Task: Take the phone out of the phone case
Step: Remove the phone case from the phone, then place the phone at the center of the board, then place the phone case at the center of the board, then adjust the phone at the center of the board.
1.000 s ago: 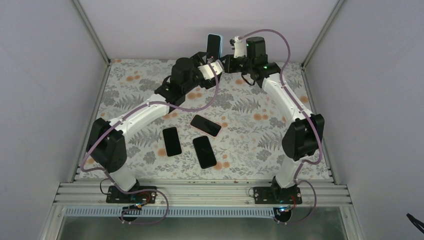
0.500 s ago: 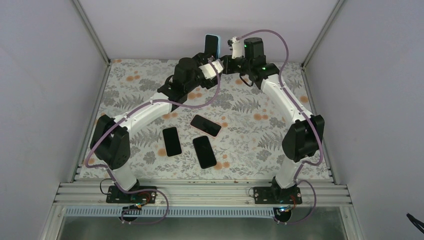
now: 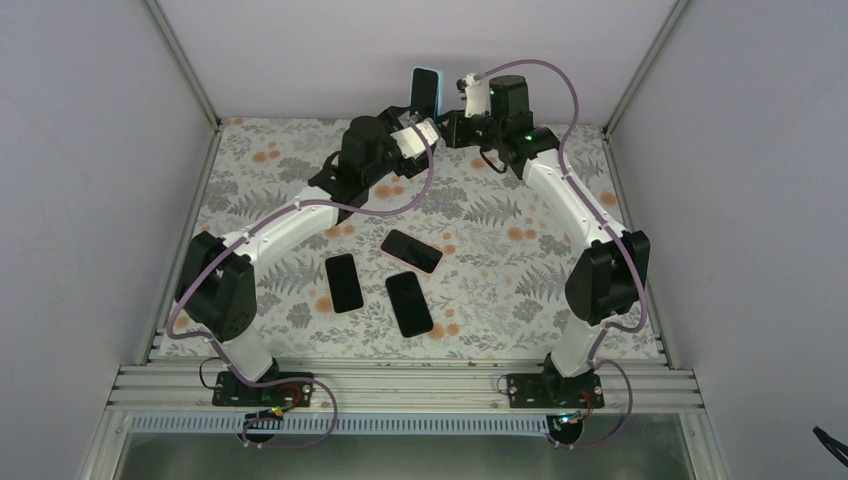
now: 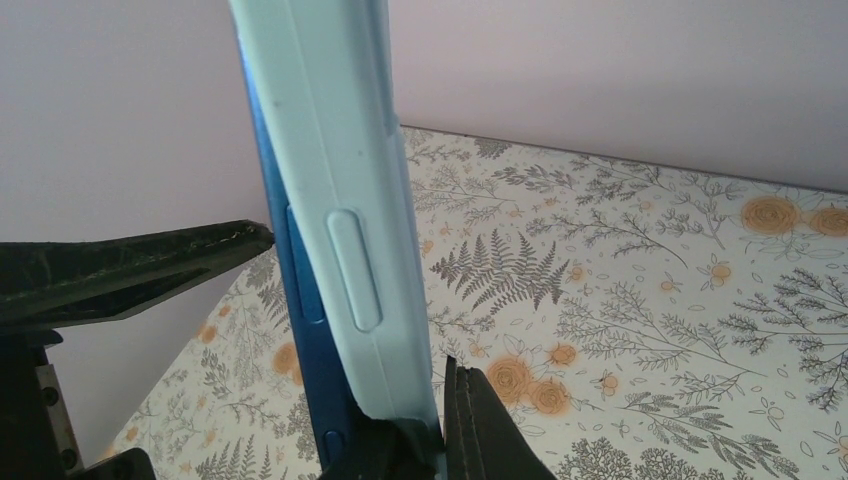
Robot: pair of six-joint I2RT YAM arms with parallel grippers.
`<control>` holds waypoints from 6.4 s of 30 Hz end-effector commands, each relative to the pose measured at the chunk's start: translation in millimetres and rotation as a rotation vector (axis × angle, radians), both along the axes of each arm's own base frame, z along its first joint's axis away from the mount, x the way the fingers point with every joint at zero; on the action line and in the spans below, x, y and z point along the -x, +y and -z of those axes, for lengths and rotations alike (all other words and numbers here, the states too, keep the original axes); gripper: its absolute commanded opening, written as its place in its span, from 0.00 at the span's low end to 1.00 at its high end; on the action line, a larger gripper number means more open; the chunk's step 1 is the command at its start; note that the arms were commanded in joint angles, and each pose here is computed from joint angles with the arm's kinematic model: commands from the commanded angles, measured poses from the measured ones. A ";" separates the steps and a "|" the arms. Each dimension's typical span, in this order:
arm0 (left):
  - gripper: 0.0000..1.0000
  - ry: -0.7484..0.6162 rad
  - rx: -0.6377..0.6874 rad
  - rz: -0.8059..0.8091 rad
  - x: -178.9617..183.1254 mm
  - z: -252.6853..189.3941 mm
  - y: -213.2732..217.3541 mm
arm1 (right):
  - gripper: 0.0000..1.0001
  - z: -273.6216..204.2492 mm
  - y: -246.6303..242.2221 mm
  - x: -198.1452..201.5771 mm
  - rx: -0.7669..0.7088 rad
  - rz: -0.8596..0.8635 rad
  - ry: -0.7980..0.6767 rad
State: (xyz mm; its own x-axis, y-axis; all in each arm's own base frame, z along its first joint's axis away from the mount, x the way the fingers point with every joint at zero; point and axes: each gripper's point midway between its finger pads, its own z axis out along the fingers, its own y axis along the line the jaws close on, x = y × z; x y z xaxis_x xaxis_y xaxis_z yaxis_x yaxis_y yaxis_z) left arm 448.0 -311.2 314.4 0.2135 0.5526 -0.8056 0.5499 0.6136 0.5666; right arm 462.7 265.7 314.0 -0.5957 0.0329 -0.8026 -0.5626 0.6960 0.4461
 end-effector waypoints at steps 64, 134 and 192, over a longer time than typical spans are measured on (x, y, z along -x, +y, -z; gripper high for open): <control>0.02 -0.408 -0.529 -0.571 72.2 -47.5 197.6 | 0.03 158.0 -212.3 19.0 0.933 0.122 0.253; 1.00 0.790 -0.016 -0.117 -6.0 141.8 147.8 | 1.00 229.1 -18.4 125.3 0.947 -0.374 0.058; 1.00 0.780 -0.247 -0.352 -22.6 237.1 184.6 | 1.00 331.1 7.2 -6.9 1.243 -0.259 -0.077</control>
